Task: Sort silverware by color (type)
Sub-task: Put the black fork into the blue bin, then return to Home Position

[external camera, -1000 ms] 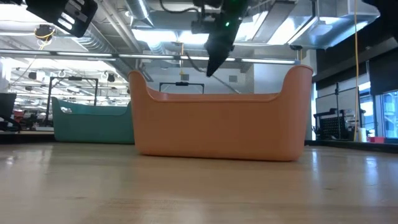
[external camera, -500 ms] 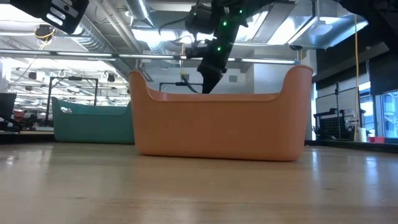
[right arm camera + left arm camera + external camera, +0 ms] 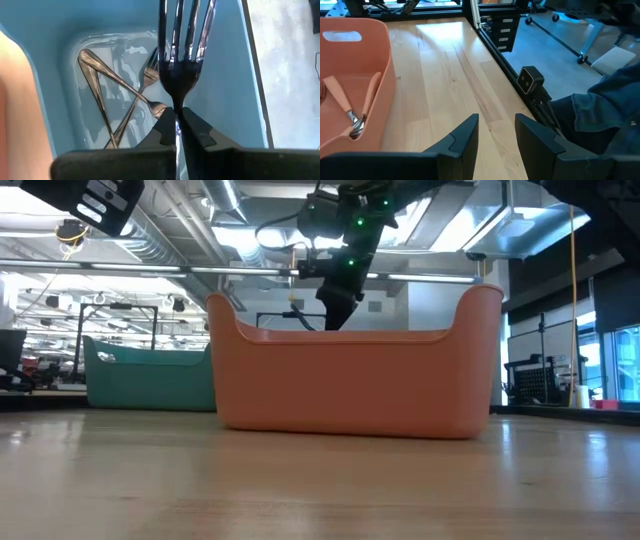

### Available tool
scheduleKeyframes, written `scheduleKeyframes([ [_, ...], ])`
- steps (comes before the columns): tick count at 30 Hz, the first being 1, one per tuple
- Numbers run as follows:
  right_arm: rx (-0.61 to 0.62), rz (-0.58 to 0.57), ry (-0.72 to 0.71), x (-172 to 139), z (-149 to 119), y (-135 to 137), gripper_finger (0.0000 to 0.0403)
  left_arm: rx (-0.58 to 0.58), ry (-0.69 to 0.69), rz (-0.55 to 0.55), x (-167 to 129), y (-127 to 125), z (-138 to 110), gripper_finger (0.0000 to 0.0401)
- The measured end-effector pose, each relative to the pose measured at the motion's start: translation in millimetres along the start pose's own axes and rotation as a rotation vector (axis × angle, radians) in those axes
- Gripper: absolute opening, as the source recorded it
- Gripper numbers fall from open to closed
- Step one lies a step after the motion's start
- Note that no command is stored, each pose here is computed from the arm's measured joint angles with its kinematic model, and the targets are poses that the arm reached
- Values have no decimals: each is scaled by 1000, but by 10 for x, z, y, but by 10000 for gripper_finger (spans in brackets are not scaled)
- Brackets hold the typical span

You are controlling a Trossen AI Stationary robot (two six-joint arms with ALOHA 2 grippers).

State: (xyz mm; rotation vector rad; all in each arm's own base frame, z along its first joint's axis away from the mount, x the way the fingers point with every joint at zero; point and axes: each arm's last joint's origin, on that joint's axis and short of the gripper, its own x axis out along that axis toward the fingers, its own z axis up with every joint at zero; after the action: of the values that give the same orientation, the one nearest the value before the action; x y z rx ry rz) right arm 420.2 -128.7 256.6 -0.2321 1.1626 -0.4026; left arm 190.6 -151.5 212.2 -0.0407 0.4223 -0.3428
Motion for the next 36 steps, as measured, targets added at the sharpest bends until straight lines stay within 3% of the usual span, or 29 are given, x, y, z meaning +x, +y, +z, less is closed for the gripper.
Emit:
scheduleKeyframes([
  [23, 34, 1, 5, 147, -8, 17, 7, 3, -3, -1, 0, -1, 3, 123],
  [26, 56, -1, -17, 141, 14, 17, 29, 3, -7, 1, 0, 0, 5, 123],
  [32, 48, -4, -6, 123, 13, 64, 109, 45, -23, 74, -1, 20, 10, 123],
  [36, 36, 36, 10, -60, -16, 101, 142, 73, -44, 118, -4, 54, 36, 123],
])
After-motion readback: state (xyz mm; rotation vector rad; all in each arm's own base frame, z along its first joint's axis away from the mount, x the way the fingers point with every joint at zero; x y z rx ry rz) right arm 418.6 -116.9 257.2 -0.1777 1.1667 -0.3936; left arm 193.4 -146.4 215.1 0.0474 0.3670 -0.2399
